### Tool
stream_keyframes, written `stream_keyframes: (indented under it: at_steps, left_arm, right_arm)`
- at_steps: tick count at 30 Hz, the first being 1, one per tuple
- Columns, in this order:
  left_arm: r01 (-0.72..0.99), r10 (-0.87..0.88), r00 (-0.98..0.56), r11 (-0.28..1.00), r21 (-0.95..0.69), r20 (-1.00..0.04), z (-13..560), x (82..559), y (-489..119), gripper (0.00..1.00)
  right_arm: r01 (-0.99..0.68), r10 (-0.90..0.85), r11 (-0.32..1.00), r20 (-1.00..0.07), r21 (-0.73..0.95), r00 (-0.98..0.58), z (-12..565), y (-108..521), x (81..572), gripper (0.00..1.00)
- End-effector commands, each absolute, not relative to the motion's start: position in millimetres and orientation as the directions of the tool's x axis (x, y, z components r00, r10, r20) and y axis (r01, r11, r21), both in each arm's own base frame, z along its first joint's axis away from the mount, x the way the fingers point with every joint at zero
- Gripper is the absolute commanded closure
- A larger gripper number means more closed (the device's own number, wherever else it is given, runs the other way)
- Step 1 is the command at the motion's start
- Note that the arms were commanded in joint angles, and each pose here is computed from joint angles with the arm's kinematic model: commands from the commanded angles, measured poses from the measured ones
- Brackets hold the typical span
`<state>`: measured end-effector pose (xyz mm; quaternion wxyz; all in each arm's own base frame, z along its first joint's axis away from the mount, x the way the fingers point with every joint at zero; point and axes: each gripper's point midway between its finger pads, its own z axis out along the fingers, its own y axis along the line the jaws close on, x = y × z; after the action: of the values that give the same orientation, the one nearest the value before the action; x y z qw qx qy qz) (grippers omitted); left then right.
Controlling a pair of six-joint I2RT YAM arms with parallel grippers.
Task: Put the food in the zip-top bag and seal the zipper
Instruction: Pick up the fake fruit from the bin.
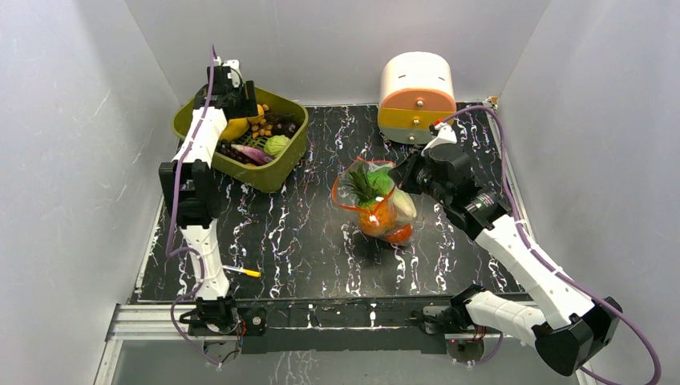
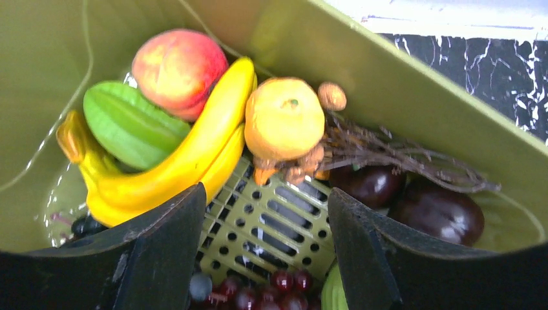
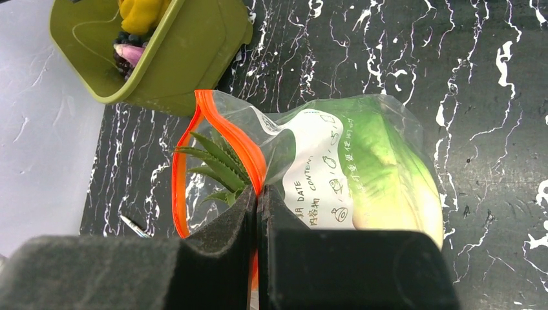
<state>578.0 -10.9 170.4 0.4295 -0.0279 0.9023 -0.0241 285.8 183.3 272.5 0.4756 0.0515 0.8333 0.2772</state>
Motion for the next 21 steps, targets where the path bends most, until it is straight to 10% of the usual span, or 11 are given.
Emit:
stream_keyframes:
  at_steps: [1, 21]
  left_arm:
    - [0.009, -0.031, -0.555, 0.999, -0.043, -0.831, 200.3, 603.3, -9.7, 0.31]
    - [0.061, -0.058, -0.564, 0.992, -0.112, -0.824, 165.4, 639.4, -24.9, 0.37]
  right_arm:
    - [-0.23, 0.399, 0.819, -0.809, 0.526, -0.431, 323.2, 184.5, 298.7, 1.0]
    - [-0.232, 0.406, 0.81, -0.8, 0.539, -0.442, 323.2, 187.8, 298.9, 1.0]
